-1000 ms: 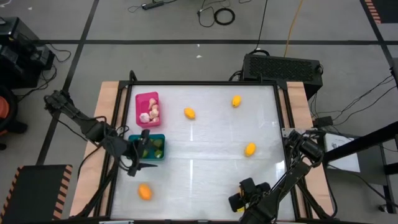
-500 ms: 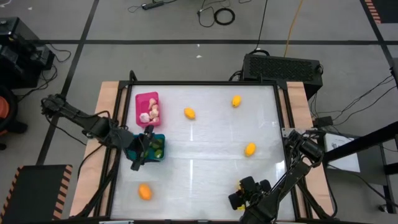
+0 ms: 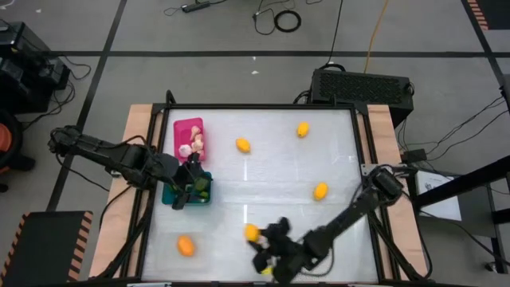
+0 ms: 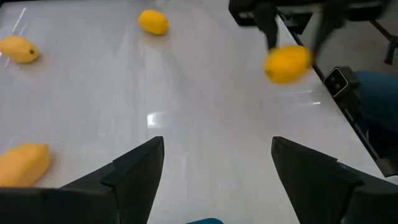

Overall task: Sort produce into baskets
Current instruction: Put the yellow lime into the transparent bin

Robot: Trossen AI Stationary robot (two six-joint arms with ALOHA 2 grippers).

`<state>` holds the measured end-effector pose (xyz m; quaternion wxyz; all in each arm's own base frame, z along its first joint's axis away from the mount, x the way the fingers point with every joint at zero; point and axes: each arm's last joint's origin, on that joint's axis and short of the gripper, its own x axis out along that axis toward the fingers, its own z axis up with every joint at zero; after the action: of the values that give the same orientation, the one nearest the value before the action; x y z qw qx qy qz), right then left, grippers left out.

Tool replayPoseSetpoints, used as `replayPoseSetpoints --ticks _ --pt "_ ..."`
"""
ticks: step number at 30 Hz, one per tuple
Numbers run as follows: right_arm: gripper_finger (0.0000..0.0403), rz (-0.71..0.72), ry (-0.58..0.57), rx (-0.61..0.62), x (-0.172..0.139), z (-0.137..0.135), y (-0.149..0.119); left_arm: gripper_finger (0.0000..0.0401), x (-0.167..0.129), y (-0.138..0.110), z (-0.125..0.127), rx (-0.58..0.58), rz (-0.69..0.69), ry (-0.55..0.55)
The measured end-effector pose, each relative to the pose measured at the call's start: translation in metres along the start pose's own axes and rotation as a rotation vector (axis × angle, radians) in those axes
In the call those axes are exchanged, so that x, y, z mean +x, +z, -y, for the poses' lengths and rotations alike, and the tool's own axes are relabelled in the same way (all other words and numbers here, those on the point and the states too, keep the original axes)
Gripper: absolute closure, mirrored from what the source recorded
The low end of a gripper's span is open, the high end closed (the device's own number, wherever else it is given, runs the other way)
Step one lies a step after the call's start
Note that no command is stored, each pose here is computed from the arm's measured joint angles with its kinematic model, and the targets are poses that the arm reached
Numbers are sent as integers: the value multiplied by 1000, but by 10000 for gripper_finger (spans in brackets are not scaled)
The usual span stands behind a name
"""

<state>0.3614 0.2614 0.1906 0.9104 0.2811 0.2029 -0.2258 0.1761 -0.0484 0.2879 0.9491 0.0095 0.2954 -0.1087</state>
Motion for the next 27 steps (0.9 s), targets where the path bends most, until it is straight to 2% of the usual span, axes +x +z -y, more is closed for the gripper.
replayPoseSetpoints --ticks 4,7,10,16,21,27 --pt "200 87 250 -76 32 -20 18 97 0 0 0 -2 -1 -6" --pt "200 143 452 -90 50 -27 23 97 0 0 0 -2 -1 -10" --pt "200 200 560 -96 67 -27 19 97 0 0 0 -1 -5 -10" --pt "200 180 566 -177 102 -35 7 97 0 0 0 0 -6 -10" --pt "200 137 539 -282 122 -51 13 97 0 0 0 5 -1 -10" --pt "200 108 485 -342 133 -62 26 97 0 2 0 7 19 -11"
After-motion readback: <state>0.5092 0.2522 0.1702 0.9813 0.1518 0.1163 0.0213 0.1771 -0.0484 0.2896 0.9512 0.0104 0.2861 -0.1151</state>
